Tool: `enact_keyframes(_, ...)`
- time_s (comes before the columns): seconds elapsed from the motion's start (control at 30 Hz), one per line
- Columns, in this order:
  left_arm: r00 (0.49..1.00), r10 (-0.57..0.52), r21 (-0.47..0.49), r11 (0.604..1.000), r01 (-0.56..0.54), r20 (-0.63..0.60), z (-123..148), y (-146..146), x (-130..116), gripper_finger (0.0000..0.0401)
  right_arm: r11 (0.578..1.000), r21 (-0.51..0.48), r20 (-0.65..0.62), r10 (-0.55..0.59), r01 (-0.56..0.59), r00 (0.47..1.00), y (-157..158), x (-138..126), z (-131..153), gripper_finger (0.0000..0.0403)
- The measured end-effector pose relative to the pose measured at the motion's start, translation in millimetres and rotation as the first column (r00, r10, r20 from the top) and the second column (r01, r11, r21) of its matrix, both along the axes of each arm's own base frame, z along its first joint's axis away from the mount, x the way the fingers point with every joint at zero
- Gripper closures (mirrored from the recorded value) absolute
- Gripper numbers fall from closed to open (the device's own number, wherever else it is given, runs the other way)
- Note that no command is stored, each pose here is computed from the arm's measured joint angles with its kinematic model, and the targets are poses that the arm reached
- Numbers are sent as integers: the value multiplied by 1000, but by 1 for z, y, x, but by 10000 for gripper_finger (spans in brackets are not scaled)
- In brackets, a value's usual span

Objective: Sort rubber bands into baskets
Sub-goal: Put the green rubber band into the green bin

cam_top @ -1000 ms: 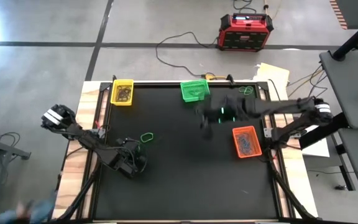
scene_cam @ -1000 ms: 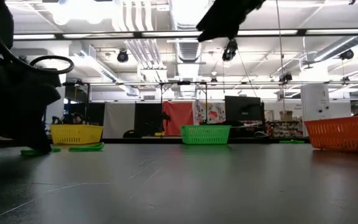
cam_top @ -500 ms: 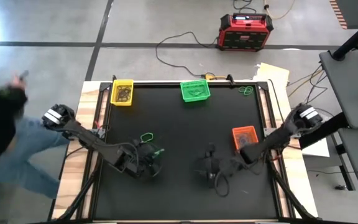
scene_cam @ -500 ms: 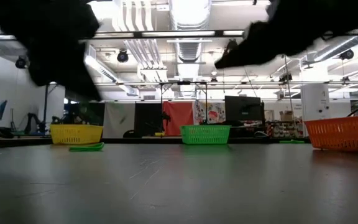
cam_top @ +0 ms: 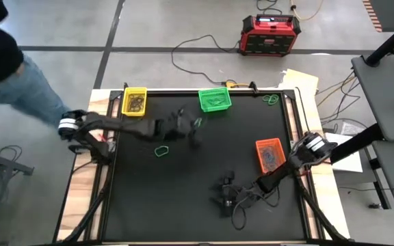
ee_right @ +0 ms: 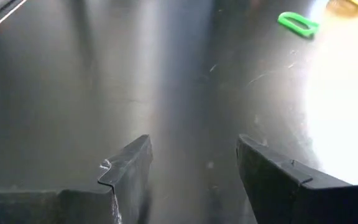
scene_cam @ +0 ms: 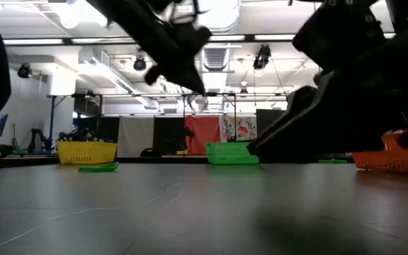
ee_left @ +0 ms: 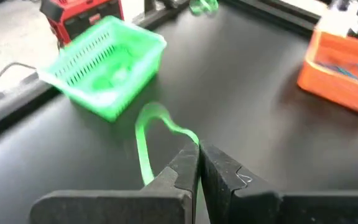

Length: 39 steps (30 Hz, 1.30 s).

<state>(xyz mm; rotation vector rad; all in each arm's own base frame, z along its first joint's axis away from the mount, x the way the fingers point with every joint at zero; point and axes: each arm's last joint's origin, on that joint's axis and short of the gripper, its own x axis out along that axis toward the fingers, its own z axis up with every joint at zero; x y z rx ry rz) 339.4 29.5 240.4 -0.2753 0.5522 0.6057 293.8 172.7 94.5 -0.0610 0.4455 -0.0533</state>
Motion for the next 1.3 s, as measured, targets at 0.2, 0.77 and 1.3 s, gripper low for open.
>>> enact_keyframes(0.2, 999, 6, 4, 1000, -6, -45, -7, 76, 26, 401, 999, 37, 31, 9, -10, 999, 12, 6, -6, 179)
enact_keyframes(0.77, 1000, 17, -333, 943, -22, -20, -50, 223, 71, 401, 982, 182, 58, -55, 43, 997, 43, 39, -19, 179)
enact_keyframes(1.3, 954, -203, -351, 929, 117, -219, -69, 251, 70, 401, 973, 203, -14, -111, 111, 994, 63, 64, -5, 179)
